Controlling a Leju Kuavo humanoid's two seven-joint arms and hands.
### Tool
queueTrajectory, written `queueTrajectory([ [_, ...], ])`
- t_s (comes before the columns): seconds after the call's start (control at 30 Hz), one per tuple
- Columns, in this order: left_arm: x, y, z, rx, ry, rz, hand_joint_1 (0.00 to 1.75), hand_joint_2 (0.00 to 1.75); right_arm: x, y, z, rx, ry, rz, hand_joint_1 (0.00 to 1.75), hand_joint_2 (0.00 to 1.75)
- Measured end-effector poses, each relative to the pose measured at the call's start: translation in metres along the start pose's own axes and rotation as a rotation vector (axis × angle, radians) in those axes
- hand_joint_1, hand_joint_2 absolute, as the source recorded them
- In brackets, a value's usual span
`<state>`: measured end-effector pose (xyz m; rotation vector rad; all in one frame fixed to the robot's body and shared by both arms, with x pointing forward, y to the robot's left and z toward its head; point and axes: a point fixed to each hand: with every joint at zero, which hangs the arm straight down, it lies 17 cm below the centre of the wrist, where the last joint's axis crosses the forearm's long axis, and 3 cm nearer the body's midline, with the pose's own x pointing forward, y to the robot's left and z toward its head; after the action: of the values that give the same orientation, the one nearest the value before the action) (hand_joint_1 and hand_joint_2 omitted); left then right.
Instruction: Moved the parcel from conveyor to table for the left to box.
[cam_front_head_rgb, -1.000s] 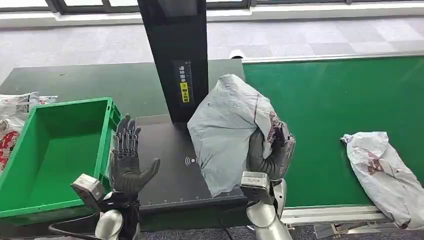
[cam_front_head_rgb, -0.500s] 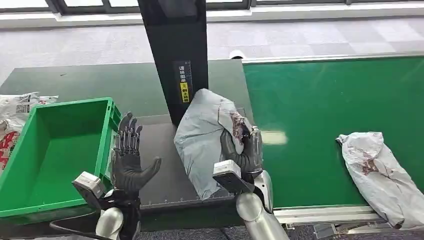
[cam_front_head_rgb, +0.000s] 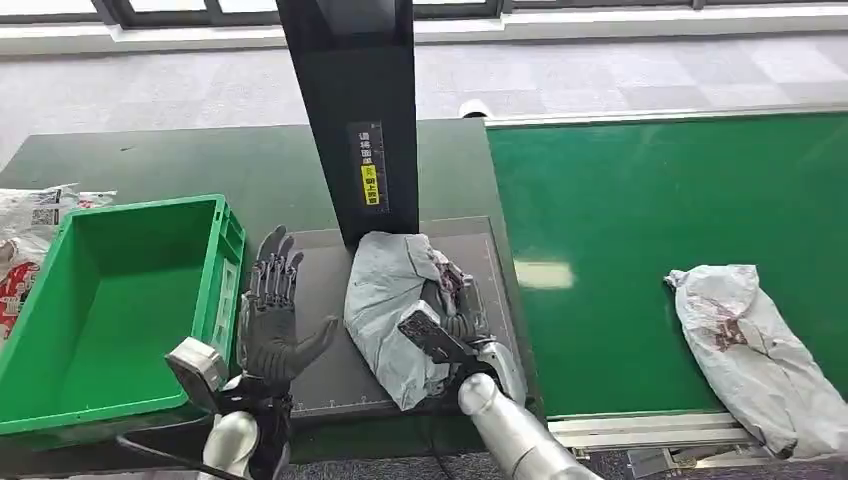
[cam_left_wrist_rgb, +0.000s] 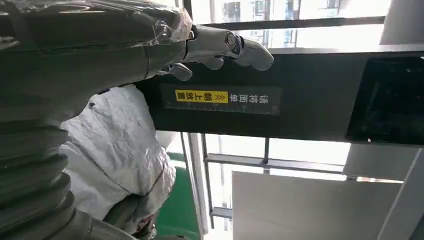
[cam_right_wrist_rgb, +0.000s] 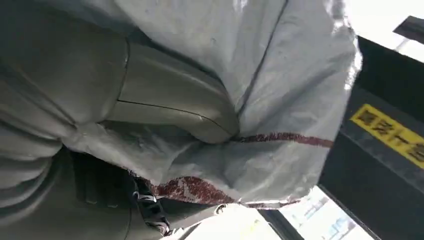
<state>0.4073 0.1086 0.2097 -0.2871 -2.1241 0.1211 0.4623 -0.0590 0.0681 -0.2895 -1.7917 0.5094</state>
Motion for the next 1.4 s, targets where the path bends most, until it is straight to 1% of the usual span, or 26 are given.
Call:
queueTrajectory([
  [0.13, -0.002, -0.004, -0.001, -0.007, 0.003, 0.006, 0.00, 1.75, -0.010, 0.005, 0.004, 0.018, 0.028, 0.002, 1.75, 1.75],
  [0.17, -0.002, -0.004, -0.001, -0.008, 0.005, 0.006, 0.00, 1.75, -0.011, 0.006, 0.005, 0.024, 0.034, 0.000, 1.62, 1.75],
  [0.2, -0.002, -0.004, -0.001, -0.008, 0.005, 0.005, 0.00, 1.75, -0.012, 0.007, 0.005, 0.029, 0.036, -0.001, 0.02, 1.75],
  [0.37, -0.002, -0.006, -0.001, -0.011, 0.004, 0.006, 0.00, 1.75, -0.017, 0.012, 0.006, 0.052, 0.057, 0.016, 0.00, 1.75],
  [0.4, -0.002, -0.006, -0.001, -0.010, 0.004, 0.006, 0.00, 1.75, -0.017, 0.012, 0.006, 0.053, 0.056, 0.019, 0.00, 0.00],
  [0.57, -0.002, -0.004, -0.002, -0.003, 0.004, 0.001, 0.00, 1.75, -0.007, 0.009, 0.007, 0.017, 0.001, 0.037, 0.00, 0.00],
  [0.67, -0.002, -0.004, -0.001, -0.002, 0.004, -0.001, 0.00, 1.75, 0.004, 0.003, 0.009, -0.032, -0.036, 0.030, 0.00, 0.00],
  [0.8, -0.002, -0.002, -0.002, 0.005, 0.003, -0.007, 0.00, 1.75, 0.024, -0.022, 0.013, -0.159, -0.077, 0.048, 0.00, 0.00],
  [0.9, -0.002, -0.001, -0.002, 0.010, 0.003, -0.011, 0.00, 1.75, 0.041, -0.049, 0.017, -0.251, -0.111, 0.060, 0.00, 0.00],
  [1.03, -0.005, 0.000, 0.000, 0.016, 0.010, -0.026, 0.00, 1.75, 0.082, -0.104, 0.020, -0.433, -0.237, 0.036, 0.00, 0.00],
  [1.07, -0.006, 0.000, 0.000, 0.015, 0.012, -0.028, 0.00, 1.75, 0.089, -0.113, 0.019, -0.457, -0.257, 0.034, 0.00, 0.00],
  [1.2, -0.007, 0.000, 0.000, 0.014, 0.015, -0.030, 0.00, 1.75, 0.106, -0.136, 0.021, -0.519, -0.304, 0.033, 0.00, 0.00],
  [1.4, -0.009, 0.000, 0.001, 0.013, 0.020, -0.031, 0.00, 1.75, 0.116, -0.151, 0.025, -0.557, -0.330, 0.033, 0.00, 0.00],
])
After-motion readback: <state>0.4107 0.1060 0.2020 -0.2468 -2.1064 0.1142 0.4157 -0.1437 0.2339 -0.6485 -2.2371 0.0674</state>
